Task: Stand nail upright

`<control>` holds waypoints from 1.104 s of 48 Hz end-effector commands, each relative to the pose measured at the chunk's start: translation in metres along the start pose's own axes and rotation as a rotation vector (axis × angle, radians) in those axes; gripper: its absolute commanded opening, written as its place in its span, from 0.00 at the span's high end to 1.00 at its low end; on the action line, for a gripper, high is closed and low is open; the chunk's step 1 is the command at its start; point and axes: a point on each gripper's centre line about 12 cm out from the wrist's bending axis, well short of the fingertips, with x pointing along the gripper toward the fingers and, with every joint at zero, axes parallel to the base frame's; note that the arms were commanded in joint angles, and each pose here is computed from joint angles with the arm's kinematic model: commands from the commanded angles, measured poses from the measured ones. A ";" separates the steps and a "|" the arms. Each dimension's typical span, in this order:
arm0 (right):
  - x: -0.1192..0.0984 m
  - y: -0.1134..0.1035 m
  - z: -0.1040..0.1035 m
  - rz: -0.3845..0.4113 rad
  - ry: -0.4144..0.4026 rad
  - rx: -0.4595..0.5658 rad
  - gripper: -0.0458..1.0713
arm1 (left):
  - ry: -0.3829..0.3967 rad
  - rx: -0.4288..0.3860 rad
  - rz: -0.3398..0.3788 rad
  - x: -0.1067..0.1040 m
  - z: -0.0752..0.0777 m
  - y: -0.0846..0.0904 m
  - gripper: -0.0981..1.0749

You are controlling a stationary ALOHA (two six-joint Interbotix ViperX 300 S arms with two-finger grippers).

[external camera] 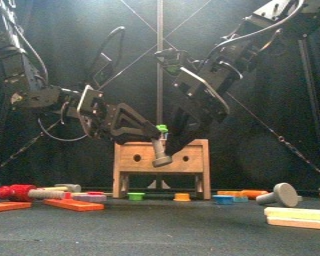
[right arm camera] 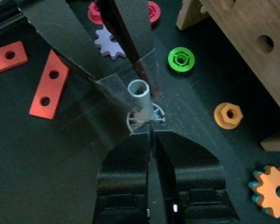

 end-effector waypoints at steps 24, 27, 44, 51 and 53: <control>0.010 -0.003 0.013 0.011 -0.013 0.024 0.62 | -0.041 0.001 0.002 0.004 0.012 0.001 0.43; 0.010 -0.003 0.013 0.011 -0.013 0.027 0.62 | -0.035 0.000 0.003 0.003 0.011 0.001 0.43; -0.006 -0.007 0.017 0.022 -0.034 0.036 0.62 | 0.080 0.001 -0.002 0.002 -0.005 0.000 0.43; -0.012 -0.014 0.012 0.010 -0.027 0.043 0.62 | 0.100 0.001 -0.003 0.003 -0.008 0.000 0.43; -0.014 -0.016 0.011 0.001 -0.024 0.048 0.62 | 0.109 0.001 -0.003 0.003 -0.011 0.000 0.43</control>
